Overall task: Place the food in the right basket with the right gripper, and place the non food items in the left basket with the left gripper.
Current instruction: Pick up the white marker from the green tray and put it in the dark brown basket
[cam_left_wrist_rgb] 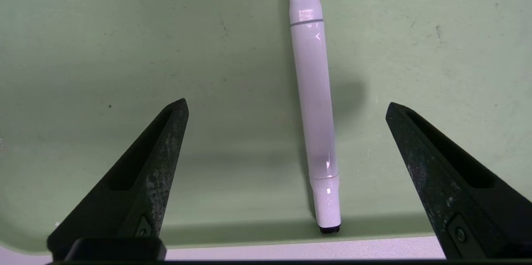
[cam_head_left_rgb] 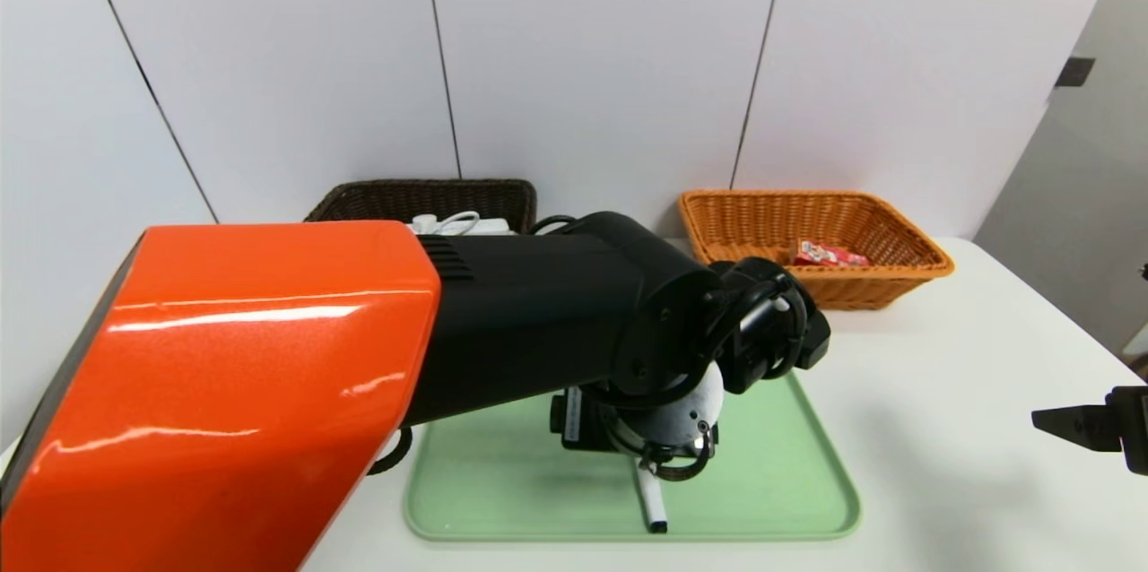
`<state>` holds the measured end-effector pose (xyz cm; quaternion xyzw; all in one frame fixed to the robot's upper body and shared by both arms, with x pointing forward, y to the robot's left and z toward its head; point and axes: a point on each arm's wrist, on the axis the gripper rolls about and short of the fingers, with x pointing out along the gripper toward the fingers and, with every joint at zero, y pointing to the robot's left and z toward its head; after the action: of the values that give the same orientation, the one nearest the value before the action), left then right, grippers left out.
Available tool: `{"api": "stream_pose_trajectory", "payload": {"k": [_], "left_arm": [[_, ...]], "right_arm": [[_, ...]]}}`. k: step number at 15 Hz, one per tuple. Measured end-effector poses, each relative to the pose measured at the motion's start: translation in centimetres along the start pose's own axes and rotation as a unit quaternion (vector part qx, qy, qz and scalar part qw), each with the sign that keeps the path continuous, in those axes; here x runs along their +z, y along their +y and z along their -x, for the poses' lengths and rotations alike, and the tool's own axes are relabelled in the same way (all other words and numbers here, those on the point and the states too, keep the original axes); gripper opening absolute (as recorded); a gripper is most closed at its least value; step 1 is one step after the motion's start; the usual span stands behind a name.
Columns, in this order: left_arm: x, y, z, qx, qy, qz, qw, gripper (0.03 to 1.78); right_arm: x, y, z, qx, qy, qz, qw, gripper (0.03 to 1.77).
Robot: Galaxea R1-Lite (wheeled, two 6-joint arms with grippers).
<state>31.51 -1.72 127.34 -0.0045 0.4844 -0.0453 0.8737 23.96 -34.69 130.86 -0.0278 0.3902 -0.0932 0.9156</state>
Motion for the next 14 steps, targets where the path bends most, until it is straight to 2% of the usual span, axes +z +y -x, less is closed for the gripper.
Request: {"api": "stream_pose_trajectory", "payload": {"k": [14], "left_arm": [[-0.4, -0.4, -1.3, 0.01, 0.007, 0.005, 0.9999, 1.69]], "right_arm": [[-0.1, -0.1, 0.3, -0.002, -0.005, -0.002, 1.0, 1.7]]}}
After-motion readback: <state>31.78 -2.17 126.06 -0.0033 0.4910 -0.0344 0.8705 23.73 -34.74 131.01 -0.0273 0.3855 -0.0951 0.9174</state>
